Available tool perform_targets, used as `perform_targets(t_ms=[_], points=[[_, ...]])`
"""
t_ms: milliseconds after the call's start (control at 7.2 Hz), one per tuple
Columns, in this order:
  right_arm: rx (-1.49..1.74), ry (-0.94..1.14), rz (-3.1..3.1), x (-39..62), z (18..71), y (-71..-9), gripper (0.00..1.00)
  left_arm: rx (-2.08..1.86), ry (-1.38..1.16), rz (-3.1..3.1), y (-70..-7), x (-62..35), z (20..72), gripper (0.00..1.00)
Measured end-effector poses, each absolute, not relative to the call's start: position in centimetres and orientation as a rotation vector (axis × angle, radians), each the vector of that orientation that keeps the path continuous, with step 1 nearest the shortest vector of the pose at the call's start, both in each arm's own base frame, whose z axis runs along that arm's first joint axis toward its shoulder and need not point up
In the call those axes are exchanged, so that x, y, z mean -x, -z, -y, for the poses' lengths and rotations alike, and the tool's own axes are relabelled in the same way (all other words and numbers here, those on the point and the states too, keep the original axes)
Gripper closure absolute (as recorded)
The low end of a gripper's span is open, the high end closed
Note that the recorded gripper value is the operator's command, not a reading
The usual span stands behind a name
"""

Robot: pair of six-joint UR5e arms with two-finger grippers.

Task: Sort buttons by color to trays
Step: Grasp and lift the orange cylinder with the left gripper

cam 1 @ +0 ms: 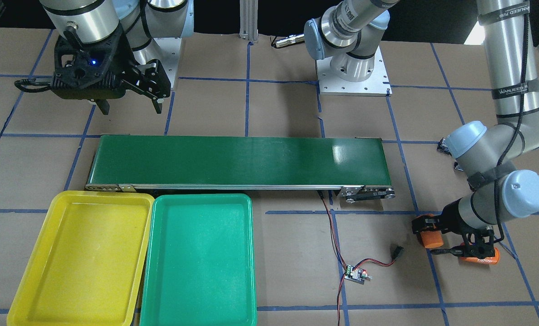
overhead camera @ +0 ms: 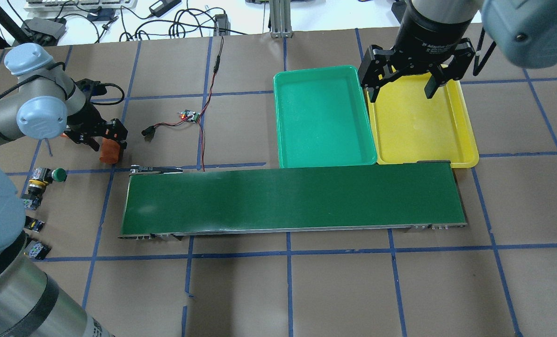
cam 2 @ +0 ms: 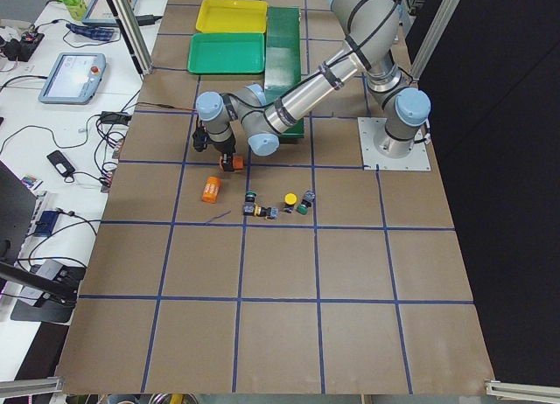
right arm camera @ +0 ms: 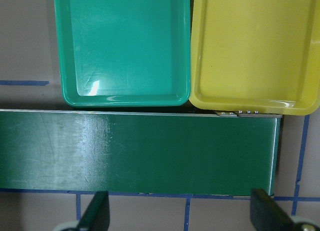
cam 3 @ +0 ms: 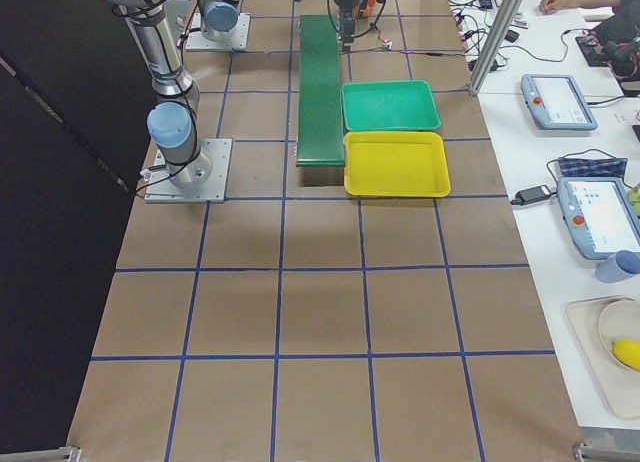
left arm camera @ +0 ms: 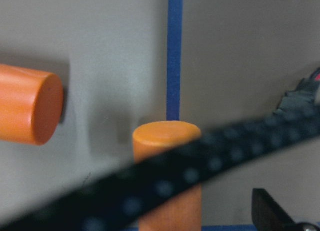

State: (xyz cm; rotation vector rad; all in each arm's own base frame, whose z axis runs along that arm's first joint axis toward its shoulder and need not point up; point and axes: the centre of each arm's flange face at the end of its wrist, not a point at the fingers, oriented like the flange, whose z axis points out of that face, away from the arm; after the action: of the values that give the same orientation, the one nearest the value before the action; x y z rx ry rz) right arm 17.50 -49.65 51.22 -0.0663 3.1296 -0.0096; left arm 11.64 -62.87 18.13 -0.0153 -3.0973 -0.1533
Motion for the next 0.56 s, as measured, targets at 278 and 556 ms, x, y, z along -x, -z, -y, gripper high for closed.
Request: perform_targets(t_ms=[278, 556], points=[[0.066, 0.010, -3.130, -17.5, 49.7, -51.2, 0.00, 0.044, 0.121, 3.105, -19.3, -12.7, 62.9, 0.93], [0.065, 0.010, -3.130, -17.5, 49.7, -51.2, 0.00, 0.104, 0.074, 3.117, -22.9, -11.1, 61.9, 0.93]])
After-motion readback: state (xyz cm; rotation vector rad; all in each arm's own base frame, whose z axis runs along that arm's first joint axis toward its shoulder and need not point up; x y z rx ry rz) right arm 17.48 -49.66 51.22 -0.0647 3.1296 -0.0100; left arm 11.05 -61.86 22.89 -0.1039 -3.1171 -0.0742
